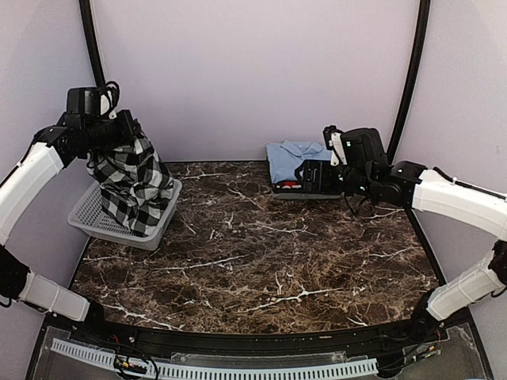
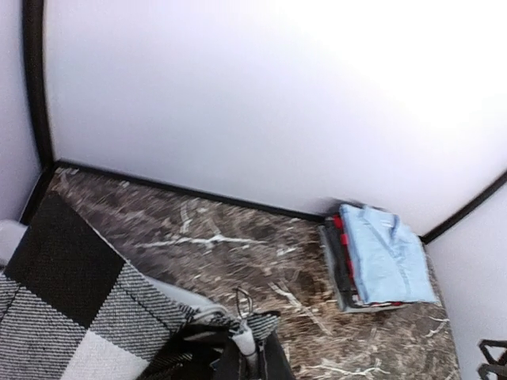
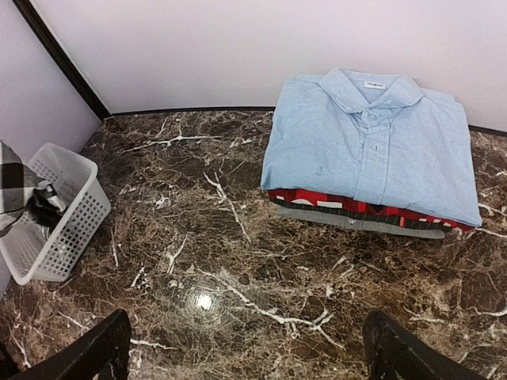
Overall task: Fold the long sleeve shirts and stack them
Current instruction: Pick up the crumpled shirt from the bin, then pass from the left arm to the right
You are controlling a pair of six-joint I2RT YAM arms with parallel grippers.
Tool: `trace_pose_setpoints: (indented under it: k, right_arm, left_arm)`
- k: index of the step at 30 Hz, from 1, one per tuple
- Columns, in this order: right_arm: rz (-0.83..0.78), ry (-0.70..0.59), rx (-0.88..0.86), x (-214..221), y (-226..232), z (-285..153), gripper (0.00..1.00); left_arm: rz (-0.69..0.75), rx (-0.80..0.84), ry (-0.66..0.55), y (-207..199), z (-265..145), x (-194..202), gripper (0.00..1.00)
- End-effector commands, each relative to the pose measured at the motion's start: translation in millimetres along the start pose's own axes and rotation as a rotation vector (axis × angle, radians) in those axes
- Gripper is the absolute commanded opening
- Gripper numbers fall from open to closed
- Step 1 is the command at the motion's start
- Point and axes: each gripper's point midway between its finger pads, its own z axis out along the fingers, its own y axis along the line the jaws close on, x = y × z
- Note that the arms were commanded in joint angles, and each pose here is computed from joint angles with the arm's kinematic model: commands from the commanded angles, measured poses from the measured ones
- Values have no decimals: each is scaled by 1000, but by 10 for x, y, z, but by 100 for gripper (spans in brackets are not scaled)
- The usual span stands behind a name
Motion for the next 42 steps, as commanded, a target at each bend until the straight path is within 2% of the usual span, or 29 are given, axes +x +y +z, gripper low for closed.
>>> trace_pose_setpoints:
  k: [1, 6, 13, 17, 25, 30, 32, 36, 38, 42]
  right_arm:
    - [6, -76, -16, -282, 62, -49, 99]
    - [7, -117, -42, -426, 122, -123, 98]
    - [4, -181, -87, -628, 210, -263, 99]
    - [-12, -220, -177, -705, 354, -368, 99]
    - [-47, -313, -345, -805, 588, -673, 99]
    - [-60, -342, -353, -842, 586, -784, 99]
    - [-57, -345, -333, -854, 550, -800, 99]
    - [-19, -339, -239, -835, 372, -757, 99]
    - [-8, -301, -174, -739, 251, -674, 99]
    - [12, -203, -51, -471, 8, -481, 99]
  left_arm:
    - [124, 290, -204, -879, -658, -649, 0]
    - [147, 502, -310, -1466, -1155, -994, 0]
    - [183, 780, -384, -2235, -1710, -1165, 0]
    - [233, 944, -398, -2819, -2067, -1073, 0]
    - [280, 1127, -359, -3619, -2284, -757, 0]
    - [283, 1185, -365, -3873, -2468, -670, 0]
    - [263, 1152, -359, -3884, -2407, -667, 0]
    - [217, 939, -291, -3771, -1893, -568, 0]
    - [199, 816, -200, -3655, -1449, -395, 0]
    - [183, 642, 125, -3331, -337, 417, 0]
